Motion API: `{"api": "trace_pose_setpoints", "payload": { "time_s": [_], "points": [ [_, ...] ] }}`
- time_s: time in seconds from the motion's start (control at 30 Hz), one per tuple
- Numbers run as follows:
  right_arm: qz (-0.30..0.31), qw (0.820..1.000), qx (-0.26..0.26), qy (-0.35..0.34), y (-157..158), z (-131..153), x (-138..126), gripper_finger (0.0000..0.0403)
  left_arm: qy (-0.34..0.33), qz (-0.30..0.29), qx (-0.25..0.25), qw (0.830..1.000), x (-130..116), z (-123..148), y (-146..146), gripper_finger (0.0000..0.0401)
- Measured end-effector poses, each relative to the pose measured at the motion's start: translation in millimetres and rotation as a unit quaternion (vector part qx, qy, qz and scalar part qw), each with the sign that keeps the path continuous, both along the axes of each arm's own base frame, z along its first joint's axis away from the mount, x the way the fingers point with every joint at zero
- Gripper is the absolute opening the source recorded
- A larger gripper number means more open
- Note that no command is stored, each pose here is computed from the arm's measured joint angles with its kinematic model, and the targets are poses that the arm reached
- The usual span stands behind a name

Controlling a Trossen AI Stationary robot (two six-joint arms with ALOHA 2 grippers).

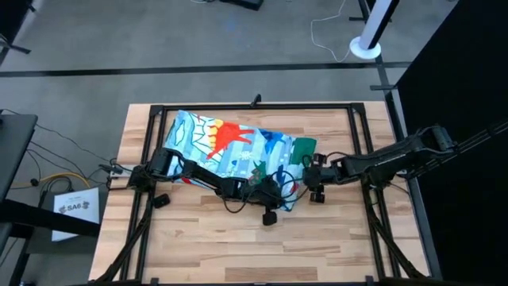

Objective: Roll towel
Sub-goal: Roll the multicolor dinosaur print towel

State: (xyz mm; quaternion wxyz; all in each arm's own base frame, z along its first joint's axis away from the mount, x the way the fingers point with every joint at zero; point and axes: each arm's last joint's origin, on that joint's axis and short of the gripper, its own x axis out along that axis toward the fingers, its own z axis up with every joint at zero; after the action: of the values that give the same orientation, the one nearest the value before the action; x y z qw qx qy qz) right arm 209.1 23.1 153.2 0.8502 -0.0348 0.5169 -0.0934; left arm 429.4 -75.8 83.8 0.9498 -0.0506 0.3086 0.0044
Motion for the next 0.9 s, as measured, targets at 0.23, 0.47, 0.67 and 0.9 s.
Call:
{"api": "trace_pose_setpoints", "payload": {
  "time_s": [0.23, 0.47, 0.67, 0.9],
  "points": [
    [0.018, 0.999, -0.014, -0.025, -5, 3, 12, 0.0146, -0.002, 0.005, -0.005, 1.0, -4, -2, -9, 0.0],
    [0.014, 0.999, -0.021, -0.042, -12, 12, 17, 0.0146, -0.001, 0.009, -0.011, 1.0, -4, -2, -9, 0.0],
    [0.004, 0.999, -0.02, -0.051, -16, 15, 17, 0.0146, -0.001, 0.016, -0.022, 1.0, -4, -2, -9, 0.0],
    [0.028, 0.997, -0.031, -0.066, -13, 28, 23, 0.0146, -0.001, 0.022, -0.036, 0.999, -4, -2, -7, 0.0]
  ]
}}
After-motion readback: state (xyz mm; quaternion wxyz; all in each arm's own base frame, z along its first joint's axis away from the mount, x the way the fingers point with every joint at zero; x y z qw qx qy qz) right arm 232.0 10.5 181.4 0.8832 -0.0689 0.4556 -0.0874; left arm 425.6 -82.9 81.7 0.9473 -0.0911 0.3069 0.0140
